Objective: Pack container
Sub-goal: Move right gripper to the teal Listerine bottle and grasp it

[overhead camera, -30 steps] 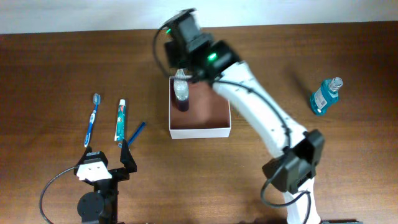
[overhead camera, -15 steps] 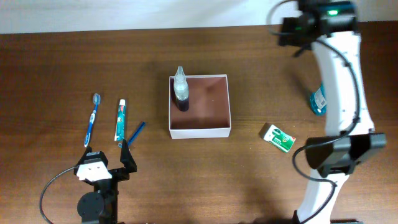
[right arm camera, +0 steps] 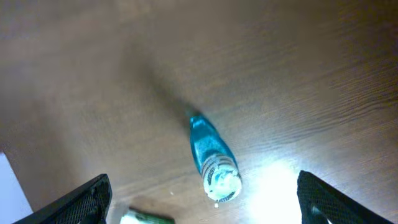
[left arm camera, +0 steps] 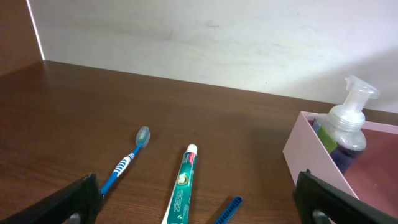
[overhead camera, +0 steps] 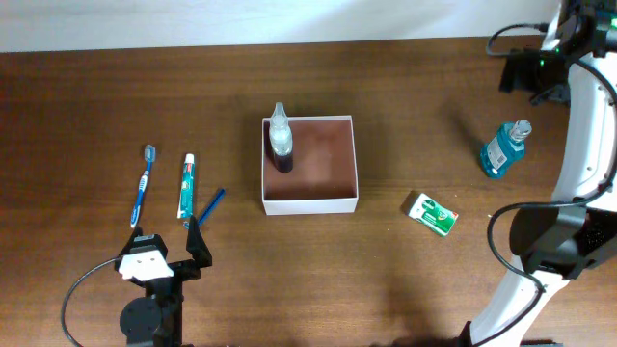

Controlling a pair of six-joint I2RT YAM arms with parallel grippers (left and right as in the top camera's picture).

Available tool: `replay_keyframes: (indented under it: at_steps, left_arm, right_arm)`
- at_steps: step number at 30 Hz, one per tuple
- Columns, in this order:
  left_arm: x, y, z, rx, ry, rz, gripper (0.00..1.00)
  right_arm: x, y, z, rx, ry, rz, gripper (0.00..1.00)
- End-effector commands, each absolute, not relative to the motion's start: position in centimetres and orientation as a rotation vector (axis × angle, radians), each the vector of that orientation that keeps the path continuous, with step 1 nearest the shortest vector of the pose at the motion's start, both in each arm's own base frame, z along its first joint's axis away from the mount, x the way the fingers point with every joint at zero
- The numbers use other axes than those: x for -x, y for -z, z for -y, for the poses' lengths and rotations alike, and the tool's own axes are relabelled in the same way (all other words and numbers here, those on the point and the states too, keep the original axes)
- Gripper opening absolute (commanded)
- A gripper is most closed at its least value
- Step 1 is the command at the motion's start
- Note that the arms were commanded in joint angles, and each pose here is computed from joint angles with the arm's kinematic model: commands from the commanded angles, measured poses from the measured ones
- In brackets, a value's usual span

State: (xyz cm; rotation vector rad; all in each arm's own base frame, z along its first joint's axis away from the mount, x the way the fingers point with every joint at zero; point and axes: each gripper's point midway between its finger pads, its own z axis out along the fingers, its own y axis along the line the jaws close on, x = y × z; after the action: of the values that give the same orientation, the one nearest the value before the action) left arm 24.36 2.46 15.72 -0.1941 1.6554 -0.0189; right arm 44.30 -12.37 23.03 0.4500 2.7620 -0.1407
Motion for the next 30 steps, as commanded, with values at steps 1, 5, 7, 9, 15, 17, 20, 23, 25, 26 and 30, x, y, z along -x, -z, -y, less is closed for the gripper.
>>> replay_keyframes:
  at_steps: [1, 5, 7, 9, 15, 17, 20, 23, 25, 26, 30]
  left_arm:
    - [-24.4, -15.5, -2.7, 0.189, -0.001, -1.66, 0.99]
    - [-24.4, -15.5, -2.7, 0.189, -0.001, -1.66, 0.99]
    - [-24.4, -15.5, -2.7, 0.189, -0.001, -1.66, 0.99]
    - [-24.4, -15.5, -2.7, 0.189, -0.001, -1.66, 0.99]
    - [-24.4, -15.5, -2.7, 0.189, -0.001, -1.66, 0.99]
    - [-24.4, -15.5, -2.7, 0.189, -0.001, -1.66, 1.0]
    - [-24.4, -15.5, -2.7, 0.189, -0.001, -1.66, 0.99]
    - [-24.4, -15.5, -2.7, 0.189, -0.001, -1.66, 0.99]
    - [-24.4, -15.5, -2.7, 0.189, -0.001, -1.66, 0.99]
    - [-24.4, -15.5, -2.7, 0.189, -0.001, -1.66, 0.99]
    - [-24.4, -15.5, -2.7, 0.189, -0.001, -1.66, 1.0]
  right_arm:
    - [-43.4, -21.1, 10.8, -0.304, 0.035, -2.842, 0.87]
    - [-42.7, -18.2, 10.4, -0.284, -0.012, -2.911, 0.85]
    - [-42.3, -17.1, 10.5, -0.284, -0.035, -2.938, 0.85]
    - [-41.8, -16.2, 10.7, -0.299, -0.063, -2.962, 0.84]
    - [-40.2, -14.1, 11.9, -0.342, -0.154, -3.005, 0.85]
    - [-40.1, -13.9, 12.2, -0.354, -0.153, -3.003, 0.85]
    - [-40.5, -13.7, 12.5, -0.335, -0.145, -2.991, 0.86]
    - [-40.8, -13.5, 12.5, -0.29, -0.139, -2.988, 0.86]
    - [-40.9, -13.1, 12.5, -0.253, -0.138, -2.992, 0.86]
    - [-40.9, -12.9, 12.6, -0.235, -0.136, -2.995, 0.86]
    - [-40.6, -11.6, 12.6, -0.193, -0.136, -3.013, 0.84]
